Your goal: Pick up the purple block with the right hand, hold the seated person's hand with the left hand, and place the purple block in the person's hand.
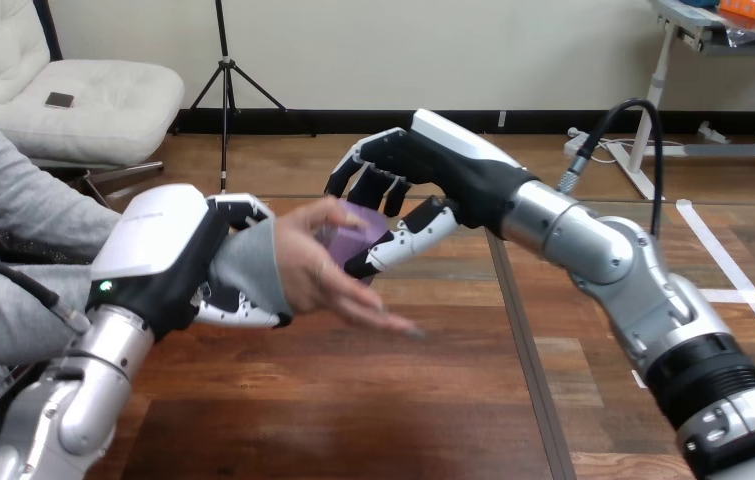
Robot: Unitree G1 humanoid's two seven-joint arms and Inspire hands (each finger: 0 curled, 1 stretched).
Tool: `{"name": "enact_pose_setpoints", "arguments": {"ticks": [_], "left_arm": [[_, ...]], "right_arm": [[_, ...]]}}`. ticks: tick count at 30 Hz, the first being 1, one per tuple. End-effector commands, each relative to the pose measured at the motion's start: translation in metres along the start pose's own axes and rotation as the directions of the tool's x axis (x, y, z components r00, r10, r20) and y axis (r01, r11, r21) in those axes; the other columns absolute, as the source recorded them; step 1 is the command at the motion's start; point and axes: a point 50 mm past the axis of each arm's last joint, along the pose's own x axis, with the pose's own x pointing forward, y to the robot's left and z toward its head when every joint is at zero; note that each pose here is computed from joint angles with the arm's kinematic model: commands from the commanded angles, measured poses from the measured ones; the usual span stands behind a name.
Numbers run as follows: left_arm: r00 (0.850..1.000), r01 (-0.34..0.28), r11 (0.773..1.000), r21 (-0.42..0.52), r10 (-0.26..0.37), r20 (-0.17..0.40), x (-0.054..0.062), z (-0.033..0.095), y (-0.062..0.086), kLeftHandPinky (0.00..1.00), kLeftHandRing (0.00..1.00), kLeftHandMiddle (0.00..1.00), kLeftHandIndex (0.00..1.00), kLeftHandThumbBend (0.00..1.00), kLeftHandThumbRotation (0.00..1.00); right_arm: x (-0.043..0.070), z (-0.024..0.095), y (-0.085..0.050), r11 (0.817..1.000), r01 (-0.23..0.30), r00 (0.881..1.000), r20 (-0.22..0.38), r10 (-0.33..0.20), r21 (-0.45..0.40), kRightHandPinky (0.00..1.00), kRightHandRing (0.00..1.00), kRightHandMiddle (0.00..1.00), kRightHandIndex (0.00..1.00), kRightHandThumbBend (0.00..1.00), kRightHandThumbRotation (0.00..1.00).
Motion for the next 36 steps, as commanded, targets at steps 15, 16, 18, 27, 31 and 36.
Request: {"name": "enact_pose_setpoints", "arguments": {"ticks": [15, 16, 18, 27, 31, 36], "left_arm": [[0.996, 0.065, 0.997, -0.036, -0.062, 0.068, 0.003, 0.02, 0.033, 0.62, 0.75, 0.78, 0.79, 1.0, 0.56], [0.995, 0.078, 0.996, -0.04, -0.075, 0.064, 0.002, 0.019, 0.033, 0.63, 0.76, 0.79, 0.8, 1.0, 0.57], [0.993, 0.109, 0.993, -0.053, -0.106, 0.056, 0.001, 0.019, 0.033, 0.64, 0.77, 0.8, 0.81, 1.0, 0.57], [0.968, 0.249, 0.959, -0.135, -0.247, 0.033, -0.003, 0.016, 0.037, 0.76, 0.86, 0.86, 0.88, 1.0, 0.64], [0.959, 0.284, 0.941, -0.184, -0.282, 0.04, -0.005, 0.015, 0.039, 0.79, 0.88, 0.88, 0.89, 1.0, 0.66], [0.95, 0.312, 0.918, -0.246, -0.307, 0.059, -0.008, 0.014, 0.041, 0.79, 0.89, 0.89, 0.9, 1.0, 0.66]], "right_arm": [[-0.019, -0.008, -0.024, 0.997, 0.073, 0.997, 0.026, -0.073, -0.008, 0.68, 0.75, 0.76, 0.77, 1.0, 0.88], [-0.019, -0.009, -0.024, 0.997, 0.073, 0.997, 0.025, -0.073, -0.006, 0.68, 0.75, 0.76, 0.77, 1.0, 0.9], [-0.02, -0.011, -0.024, 0.997, 0.073, 0.997, 0.023, -0.073, 0.0, 0.68, 0.75, 0.76, 0.77, 1.0, 0.91], [-0.026, -0.017, -0.024, 0.997, 0.078, 0.997, 0.011, -0.078, 0.009, 0.67, 0.74, 0.76, 0.77, 1.0, 0.96], [-0.029, -0.019, -0.024, 0.997, 0.076, 0.997, 0.0, -0.076, 0.009, 0.66, 0.75, 0.77, 0.77, 1.0, 0.98], [-0.032, -0.023, -0.024, 0.997, 0.077, 0.997, -0.011, -0.077, 0.021, 0.67, 0.76, 0.78, 0.78, 1.0, 0.99]]}}
